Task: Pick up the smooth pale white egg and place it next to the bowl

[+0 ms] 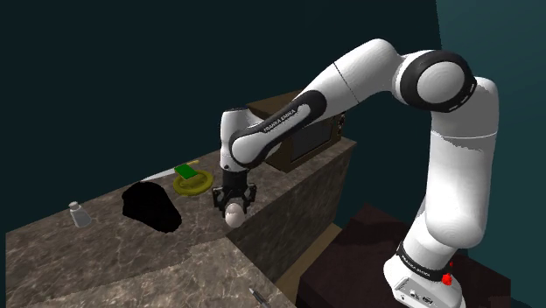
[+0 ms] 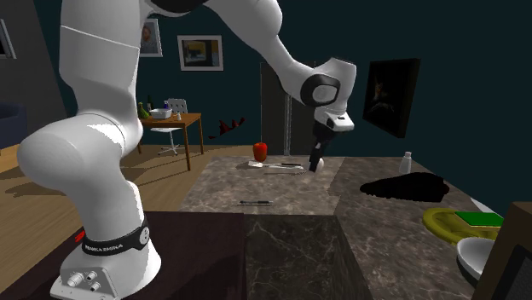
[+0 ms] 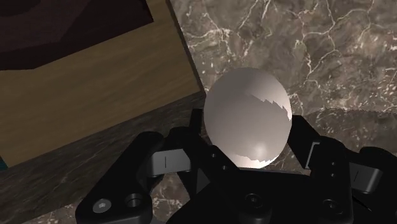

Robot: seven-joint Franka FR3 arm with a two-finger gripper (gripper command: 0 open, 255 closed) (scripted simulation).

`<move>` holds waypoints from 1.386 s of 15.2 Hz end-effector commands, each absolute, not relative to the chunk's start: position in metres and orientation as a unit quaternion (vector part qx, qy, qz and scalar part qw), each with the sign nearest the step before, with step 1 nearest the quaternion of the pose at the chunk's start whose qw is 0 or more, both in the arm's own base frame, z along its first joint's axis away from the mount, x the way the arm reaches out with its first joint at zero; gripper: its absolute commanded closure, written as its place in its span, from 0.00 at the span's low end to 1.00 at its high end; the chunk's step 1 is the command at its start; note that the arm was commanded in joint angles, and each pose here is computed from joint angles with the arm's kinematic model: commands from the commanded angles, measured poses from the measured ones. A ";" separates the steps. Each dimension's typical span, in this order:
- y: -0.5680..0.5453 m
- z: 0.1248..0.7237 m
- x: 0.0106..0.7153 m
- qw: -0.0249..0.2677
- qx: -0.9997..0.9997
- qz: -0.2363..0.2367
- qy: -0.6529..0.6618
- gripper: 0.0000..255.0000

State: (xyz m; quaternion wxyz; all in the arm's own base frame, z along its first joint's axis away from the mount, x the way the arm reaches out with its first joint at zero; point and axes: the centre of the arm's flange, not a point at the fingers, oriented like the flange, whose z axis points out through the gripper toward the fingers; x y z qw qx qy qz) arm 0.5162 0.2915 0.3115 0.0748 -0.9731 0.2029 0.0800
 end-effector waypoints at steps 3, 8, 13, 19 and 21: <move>0.254 0.308 0.556 0.075 -0.973 0.080 0.203 1.00; 0.208 0.308 0.604 0.075 -0.973 0.080 0.203 1.00; 0.162 0.308 0.652 0.075 -0.973 0.080 0.203 1.00; 0.107 0.309 0.709 0.075 -0.973 0.080 0.203 1.00; 0.089 0.309 0.728 0.075 -0.973 0.080 0.203 1.00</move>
